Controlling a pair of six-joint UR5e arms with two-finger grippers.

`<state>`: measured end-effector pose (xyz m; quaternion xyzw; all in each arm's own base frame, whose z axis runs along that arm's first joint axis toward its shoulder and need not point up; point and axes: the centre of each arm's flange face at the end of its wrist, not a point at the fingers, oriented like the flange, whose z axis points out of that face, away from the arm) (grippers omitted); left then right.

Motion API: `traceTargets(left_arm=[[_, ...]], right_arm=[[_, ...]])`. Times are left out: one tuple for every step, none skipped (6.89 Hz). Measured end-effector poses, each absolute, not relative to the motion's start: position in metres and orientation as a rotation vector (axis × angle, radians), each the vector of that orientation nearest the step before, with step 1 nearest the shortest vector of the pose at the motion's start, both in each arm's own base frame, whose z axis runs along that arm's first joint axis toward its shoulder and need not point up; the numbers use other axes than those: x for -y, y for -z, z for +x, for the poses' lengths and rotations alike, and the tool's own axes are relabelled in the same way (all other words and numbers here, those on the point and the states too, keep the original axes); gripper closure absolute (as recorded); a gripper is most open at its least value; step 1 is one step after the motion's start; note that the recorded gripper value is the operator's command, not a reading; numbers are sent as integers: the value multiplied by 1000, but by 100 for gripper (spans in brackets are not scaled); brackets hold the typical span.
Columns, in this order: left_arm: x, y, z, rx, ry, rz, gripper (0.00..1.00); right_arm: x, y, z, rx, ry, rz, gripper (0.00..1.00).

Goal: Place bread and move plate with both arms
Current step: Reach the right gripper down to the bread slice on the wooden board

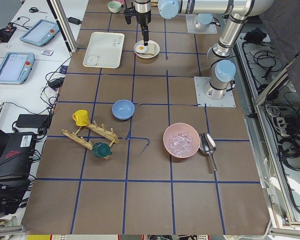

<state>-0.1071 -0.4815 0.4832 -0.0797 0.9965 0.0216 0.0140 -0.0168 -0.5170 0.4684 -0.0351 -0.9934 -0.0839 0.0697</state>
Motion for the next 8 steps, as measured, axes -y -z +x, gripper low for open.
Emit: traceTargets(left_arm=[[482,-483,-107,-3103,-68,-248,0],[482,-482,-107,-3102,-69,-248,0],[482,-481,-107,-3102,-70,-248,0],[482,-480,-107,-3101,-72,-248,0],[482,-481,-107,-3102,-72,-248,0],[483,-481,-107,-3102,-70,-248,0],[483,-481,-107,-3103,-70,-248,0],[483,-481,-107,-3103,-69,-248,0]], right_arm=[[507,-430,-65,2919,323,-177,14],[496,-390,-103,2869,329,-208,14],[483,-349,-136,2842,275,-201,14],[466,-309,-160,2826,203,-153,14],[451,-274,-173,2799,124,-89,22],[442,-247,-179,2774,85,-19,35],[439,-228,-186,2771,98,20,35],[437,-215,-192,2776,123,45,36]])
